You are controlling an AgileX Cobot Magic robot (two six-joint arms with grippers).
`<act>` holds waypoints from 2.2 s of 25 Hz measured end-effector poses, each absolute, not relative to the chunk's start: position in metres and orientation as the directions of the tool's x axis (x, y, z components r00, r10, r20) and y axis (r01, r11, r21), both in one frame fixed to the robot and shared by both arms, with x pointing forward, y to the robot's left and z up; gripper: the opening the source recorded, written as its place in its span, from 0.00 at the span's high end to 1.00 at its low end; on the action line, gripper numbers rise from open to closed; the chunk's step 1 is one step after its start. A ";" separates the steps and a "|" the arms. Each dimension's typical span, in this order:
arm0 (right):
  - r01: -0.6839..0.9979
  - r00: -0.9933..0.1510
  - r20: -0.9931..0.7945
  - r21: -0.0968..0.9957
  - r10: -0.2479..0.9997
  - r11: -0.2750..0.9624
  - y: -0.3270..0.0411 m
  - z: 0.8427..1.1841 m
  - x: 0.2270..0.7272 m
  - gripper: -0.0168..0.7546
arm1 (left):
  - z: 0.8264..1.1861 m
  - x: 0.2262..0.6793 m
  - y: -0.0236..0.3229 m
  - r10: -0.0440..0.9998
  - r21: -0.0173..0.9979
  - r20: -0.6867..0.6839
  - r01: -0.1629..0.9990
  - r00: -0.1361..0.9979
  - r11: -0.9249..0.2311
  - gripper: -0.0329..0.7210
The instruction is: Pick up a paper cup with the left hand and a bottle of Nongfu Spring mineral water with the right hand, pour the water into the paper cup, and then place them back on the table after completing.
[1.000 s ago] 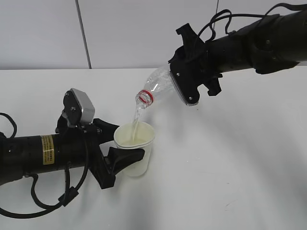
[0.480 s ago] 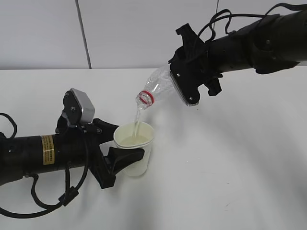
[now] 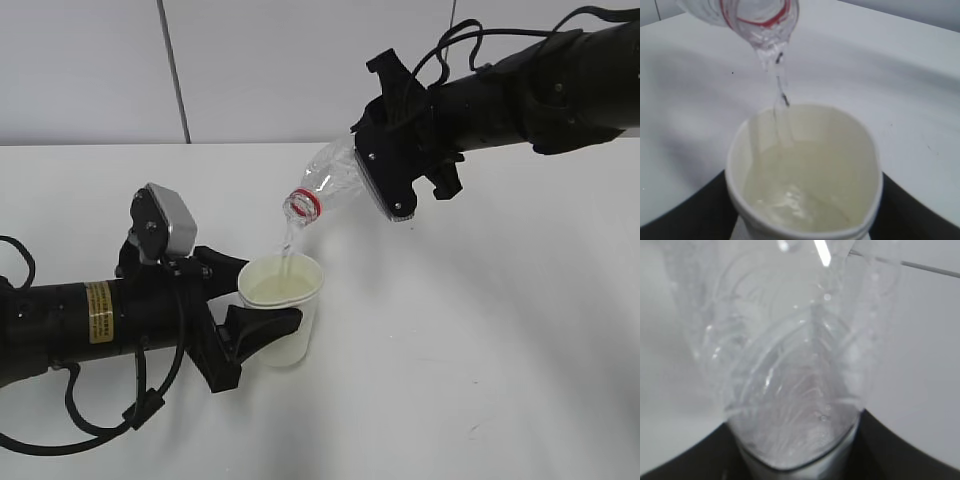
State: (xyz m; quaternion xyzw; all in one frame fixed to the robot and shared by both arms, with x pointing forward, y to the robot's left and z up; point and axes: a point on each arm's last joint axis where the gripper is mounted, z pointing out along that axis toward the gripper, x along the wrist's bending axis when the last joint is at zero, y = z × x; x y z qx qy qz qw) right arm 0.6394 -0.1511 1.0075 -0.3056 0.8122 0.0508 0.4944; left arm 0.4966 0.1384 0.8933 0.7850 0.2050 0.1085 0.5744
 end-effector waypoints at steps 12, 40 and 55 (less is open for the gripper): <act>-0.559 -0.331 -0.837 -0.197 -0.435 0.806 -0.149 1.007 0.638 0.58 | 0.899 0.500 0.138 0.470 0.963 -0.083 0.191 0.879 -0.188 0.35; 0.109 -0.677 -0.316 0.850 0.664 0.515 -0.139 1.016 0.636 0.58 | 0.904 0.519 0.150 0.671 0.981 -0.053 0.163 0.739 -0.102 0.35; 0.166 -0.686 -0.110 0.939 0.719 0.302 -0.165 0.999 0.631 0.58 | 0.903 0.523 0.155 0.723 0.979 -0.056 0.181 0.689 -0.095 0.35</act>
